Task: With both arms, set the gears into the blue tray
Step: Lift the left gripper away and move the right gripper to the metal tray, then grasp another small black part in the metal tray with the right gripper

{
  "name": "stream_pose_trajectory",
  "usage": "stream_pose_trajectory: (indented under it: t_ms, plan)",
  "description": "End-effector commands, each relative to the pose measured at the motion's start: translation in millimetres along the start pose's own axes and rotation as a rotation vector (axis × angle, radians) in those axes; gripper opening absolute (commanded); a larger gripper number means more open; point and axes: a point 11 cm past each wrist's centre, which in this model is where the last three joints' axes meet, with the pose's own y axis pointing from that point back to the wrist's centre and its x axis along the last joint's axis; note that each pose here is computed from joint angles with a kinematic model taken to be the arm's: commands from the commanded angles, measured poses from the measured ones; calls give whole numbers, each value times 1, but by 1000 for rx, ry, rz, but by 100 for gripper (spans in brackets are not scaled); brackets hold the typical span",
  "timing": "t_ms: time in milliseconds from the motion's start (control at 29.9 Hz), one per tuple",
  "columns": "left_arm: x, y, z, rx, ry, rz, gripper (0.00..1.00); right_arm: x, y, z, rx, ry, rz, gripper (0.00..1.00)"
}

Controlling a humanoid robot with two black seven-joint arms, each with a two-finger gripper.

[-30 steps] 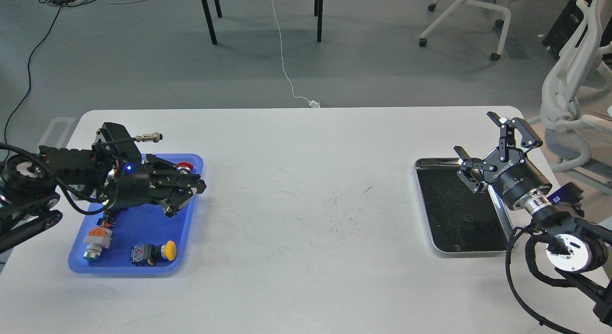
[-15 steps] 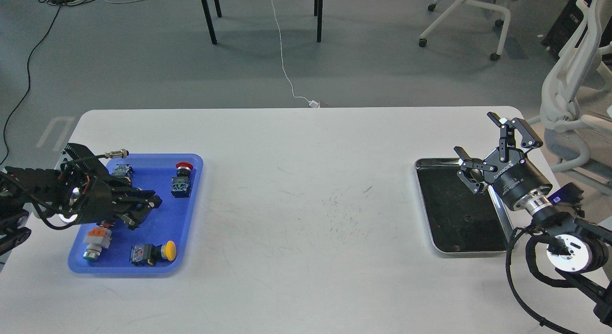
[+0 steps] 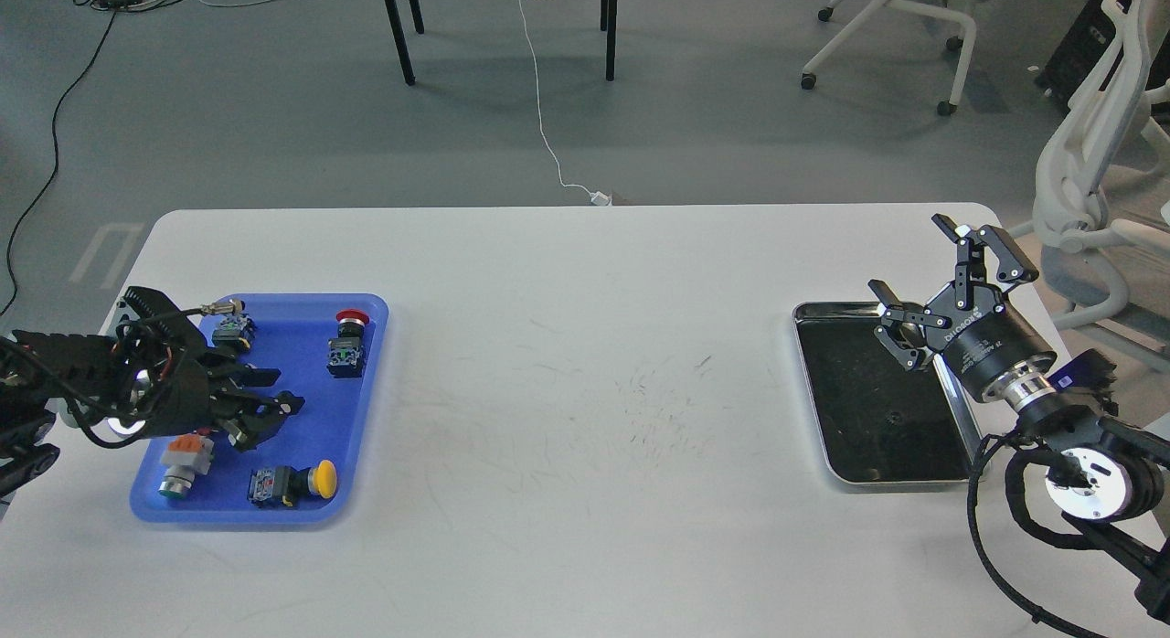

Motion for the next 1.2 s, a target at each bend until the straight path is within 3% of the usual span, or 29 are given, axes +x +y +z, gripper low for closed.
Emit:
stream_pose_trajectory:
  t_ms: [0, 134, 301, 467, 668, 902, 1169]
  plan:
    - [44, 9, -2, 2, 18, 154, 91, 0, 0, -3, 4, 3, -2, 97]
    - [119, 19, 24, -135, 217, 475, 95, 1, 0, -5, 3, 12, -2, 97]
    - [171, 16, 68, -473, 754, 735, 98, -2, -2, -8, -2, 44, -24, 97]
    - [177, 2, 87, -697, 1244, 871, 98, -1, 3, -16, -41, 194, -80, 97]
    - [150, -11, 91, -787, 1578, 1053, 98, -9, 17, -43, -172, 627, -261, 98]
    - [135, -23, 109, -844, 1665, 1001, 98, -5, 26, -77, -449, 1360, -536, 99]
    - [135, -23, 108, -845, 1665, 1000, 98, -5, 23, -77, -841, 1770, -876, 99]
